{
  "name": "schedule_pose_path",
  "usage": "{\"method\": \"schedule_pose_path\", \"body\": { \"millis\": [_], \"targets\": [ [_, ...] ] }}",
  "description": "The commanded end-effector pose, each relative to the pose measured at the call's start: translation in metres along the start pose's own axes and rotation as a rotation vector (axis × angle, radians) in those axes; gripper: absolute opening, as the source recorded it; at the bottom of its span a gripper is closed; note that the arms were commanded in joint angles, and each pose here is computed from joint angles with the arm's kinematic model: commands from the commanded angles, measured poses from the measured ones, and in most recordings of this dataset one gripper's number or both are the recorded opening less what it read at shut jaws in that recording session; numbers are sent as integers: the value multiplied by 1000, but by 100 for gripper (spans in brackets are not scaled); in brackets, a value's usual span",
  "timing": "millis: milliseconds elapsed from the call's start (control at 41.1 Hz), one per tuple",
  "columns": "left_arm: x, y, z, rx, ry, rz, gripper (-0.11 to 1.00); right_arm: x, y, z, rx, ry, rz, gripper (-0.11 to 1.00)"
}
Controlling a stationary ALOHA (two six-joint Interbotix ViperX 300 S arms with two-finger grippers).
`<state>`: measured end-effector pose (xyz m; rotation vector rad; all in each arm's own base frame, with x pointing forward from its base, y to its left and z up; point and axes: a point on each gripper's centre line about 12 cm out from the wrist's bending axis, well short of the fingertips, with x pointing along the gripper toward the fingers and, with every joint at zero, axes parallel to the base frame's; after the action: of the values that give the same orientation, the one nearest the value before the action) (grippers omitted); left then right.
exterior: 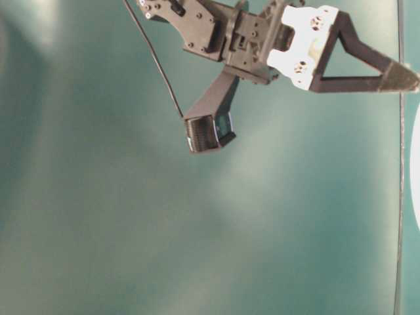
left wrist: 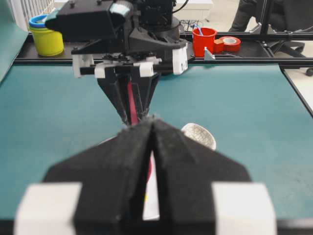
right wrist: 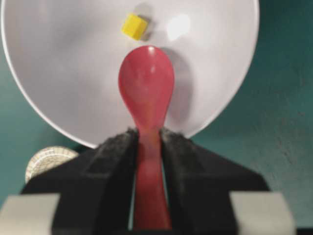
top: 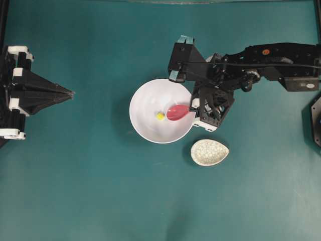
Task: Scoop the yellow hexagonal prism block from the bowl with a spoon using the right arm.
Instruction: 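Push the spoon bowl under the yellow block inside the white bowl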
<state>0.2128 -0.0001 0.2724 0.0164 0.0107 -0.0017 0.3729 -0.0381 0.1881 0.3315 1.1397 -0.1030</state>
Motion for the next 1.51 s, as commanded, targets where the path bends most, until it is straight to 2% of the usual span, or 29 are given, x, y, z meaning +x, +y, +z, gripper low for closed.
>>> {"method": "schedule_pose_path", "body": {
  "millis": [0, 657, 1144, 1484],
  "targets": [
    [2, 0, 6, 4, -14, 1, 0, -7, 2, 9, -3, -33, 4, 22],
    [2, 0, 5, 4, -2, 1, 0, 11, 10, 23, -22, -42, 9, 22],
    [1, 0, 5, 5, 8, 1, 0, 10, 13, 44, -30, -194, 15, 22],
    [1, 0, 3, 5, 15, 1, 0, 8, 13, 48, -28, -234, 15, 22]
  ]
}}
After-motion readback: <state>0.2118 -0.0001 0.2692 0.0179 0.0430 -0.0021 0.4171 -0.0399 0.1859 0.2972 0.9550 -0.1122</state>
